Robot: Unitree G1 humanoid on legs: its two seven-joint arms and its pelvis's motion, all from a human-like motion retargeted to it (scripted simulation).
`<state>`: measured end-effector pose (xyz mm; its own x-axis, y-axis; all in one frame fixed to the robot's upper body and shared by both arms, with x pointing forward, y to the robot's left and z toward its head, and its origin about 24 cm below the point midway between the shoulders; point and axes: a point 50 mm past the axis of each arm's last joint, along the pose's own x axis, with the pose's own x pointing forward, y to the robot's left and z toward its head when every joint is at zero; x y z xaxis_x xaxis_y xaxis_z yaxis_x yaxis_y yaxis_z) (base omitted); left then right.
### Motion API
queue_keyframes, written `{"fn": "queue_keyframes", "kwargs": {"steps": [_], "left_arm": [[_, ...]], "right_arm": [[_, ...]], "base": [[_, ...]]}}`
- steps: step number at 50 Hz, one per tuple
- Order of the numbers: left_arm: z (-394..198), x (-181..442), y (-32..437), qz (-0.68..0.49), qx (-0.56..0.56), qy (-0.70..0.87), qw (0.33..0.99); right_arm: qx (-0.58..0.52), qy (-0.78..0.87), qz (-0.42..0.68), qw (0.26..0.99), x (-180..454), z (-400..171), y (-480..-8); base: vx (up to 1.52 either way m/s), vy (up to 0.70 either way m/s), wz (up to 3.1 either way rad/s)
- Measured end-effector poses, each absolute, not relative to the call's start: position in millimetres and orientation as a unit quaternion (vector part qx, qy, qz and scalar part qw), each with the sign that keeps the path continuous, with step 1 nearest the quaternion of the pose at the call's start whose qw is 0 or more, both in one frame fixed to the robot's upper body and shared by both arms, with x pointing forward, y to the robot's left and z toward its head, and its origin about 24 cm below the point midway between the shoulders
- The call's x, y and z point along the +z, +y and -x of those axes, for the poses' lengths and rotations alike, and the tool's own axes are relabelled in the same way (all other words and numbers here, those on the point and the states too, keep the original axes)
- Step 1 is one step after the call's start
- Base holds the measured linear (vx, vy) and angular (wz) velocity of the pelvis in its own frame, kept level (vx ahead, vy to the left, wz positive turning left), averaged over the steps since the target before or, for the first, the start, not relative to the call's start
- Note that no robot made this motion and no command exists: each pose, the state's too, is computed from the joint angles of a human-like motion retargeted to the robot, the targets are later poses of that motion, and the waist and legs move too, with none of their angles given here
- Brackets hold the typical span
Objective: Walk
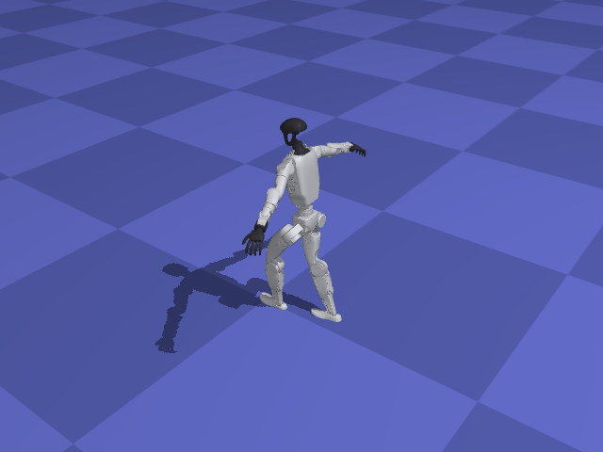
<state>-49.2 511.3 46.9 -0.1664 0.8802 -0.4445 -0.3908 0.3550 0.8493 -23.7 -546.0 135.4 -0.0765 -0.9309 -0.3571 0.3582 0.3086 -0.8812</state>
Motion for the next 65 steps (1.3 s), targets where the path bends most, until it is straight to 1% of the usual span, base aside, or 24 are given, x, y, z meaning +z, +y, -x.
{"fn": "queue_keyframes", "kwargs": {"steps": [12,23,35,47,57,65], "left_arm": [[51.7,53.4,514.2,-0.216,0.539,0.544,0.605],[42.9,46.8,512.2,-0.223,0.5,0.56,0.621],[31.9,42.3,511.1,-0.238,0.482,0.566,0.625],[17.5,42.6,512.2,-0.253,0.483,0.541,0.64],[2.1,25.3,503.2,-0.233,0.479,0.527,0.662],[-8.0,-6.6,482.8,-0.178,0.458,0.533,0.688]], "right_arm": [[-0.514,0.522,0.257,0.63,112.9,23.5,-539.9],[-0.508,0.512,0.227,0.655,97.1,22.1,-534.9],[-0.505,0.507,0.252,0.652,98.4,14.3,-536.1],[-0.516,0.507,0.235,0.65,89.0,14.9,-532.8],[-0.512,0.522,0.195,0.654,59.2,18.8,-520.1],[-0.486,0.552,0.152,0.66,20.4,20.1,-499.3]], "base": [[0.35,0.08,-0.1],[0.29,0.08,0.16],[0.28,0.03,0.25],[0.31,-0.04,0.05],[0.37,-0.1,-0.07],[0.4,-0.1,-0.07]]}}
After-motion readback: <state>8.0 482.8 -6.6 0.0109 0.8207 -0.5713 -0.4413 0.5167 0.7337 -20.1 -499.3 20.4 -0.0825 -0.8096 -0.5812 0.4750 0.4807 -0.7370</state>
